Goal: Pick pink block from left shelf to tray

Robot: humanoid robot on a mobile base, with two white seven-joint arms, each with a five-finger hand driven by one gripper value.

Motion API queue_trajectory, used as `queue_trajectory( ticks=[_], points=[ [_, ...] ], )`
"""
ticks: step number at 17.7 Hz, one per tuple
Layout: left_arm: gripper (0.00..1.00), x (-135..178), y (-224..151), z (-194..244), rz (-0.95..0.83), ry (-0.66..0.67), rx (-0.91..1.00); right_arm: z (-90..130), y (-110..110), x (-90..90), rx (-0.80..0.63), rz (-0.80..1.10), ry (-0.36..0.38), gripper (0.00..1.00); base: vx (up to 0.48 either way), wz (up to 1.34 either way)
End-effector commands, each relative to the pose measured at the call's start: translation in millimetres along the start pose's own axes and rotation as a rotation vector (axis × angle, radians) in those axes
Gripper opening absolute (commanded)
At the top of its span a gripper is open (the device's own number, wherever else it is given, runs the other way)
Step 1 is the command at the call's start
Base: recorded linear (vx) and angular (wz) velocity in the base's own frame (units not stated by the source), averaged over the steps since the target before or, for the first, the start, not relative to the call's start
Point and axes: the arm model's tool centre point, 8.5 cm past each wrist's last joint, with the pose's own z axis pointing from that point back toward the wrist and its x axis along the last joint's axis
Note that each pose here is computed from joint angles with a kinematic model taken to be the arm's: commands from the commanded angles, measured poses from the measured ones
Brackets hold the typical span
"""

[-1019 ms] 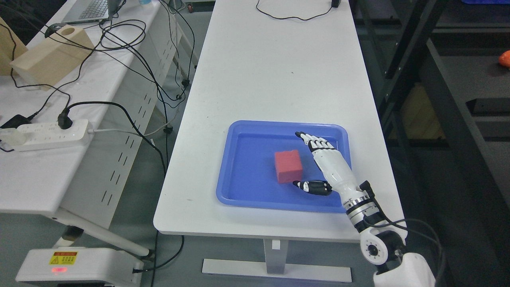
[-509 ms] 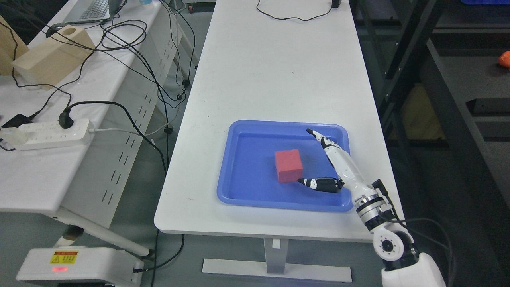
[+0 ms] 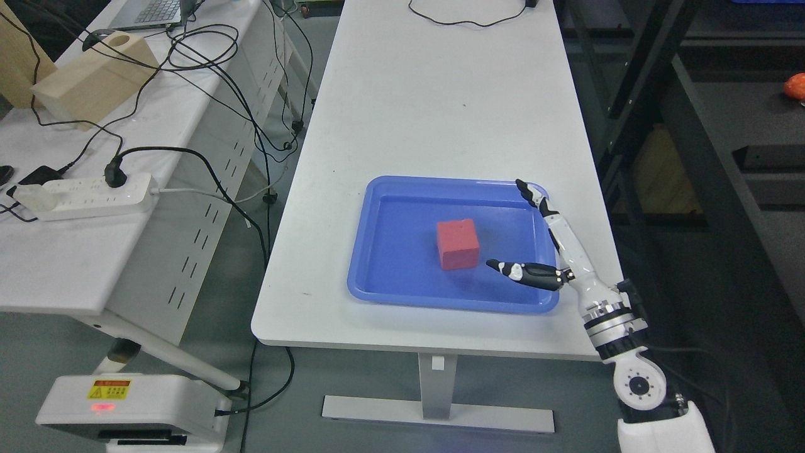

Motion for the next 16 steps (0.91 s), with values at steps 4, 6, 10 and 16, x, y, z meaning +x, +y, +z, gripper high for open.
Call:
queue_trajectory(
  ticks=[4, 6, 10, 16],
  points=[
    [1.00, 25.5, 9.5, -1.0, 0.009, -0.047, 0.014, 6.3, -32.6, -17.2, -0.146, -0.259, 0.078, 0.99, -0.120, -0.01],
    [1.00, 25.5, 9.5, -1.0, 0.009, -0.047, 0.014, 9.8, -41.9, -21.7, -0.217, -0.261, 0.096, 0.99, -0.137, -0.03],
    [1.00, 26.4, 9.4, -1.0, 0.009, -0.048, 0.014, 17.2, -54.9, -27.6, -0.383, -0.355, 0.108, 1.00, -0.152, -0.07],
    [1.00, 25.5, 9.5, -1.0, 0.009, -0.047, 0.014, 22.2, -43.0, -29.5, -0.300, -0.371, 0.114, 1.00, -0.136, 0.00]
  ],
)
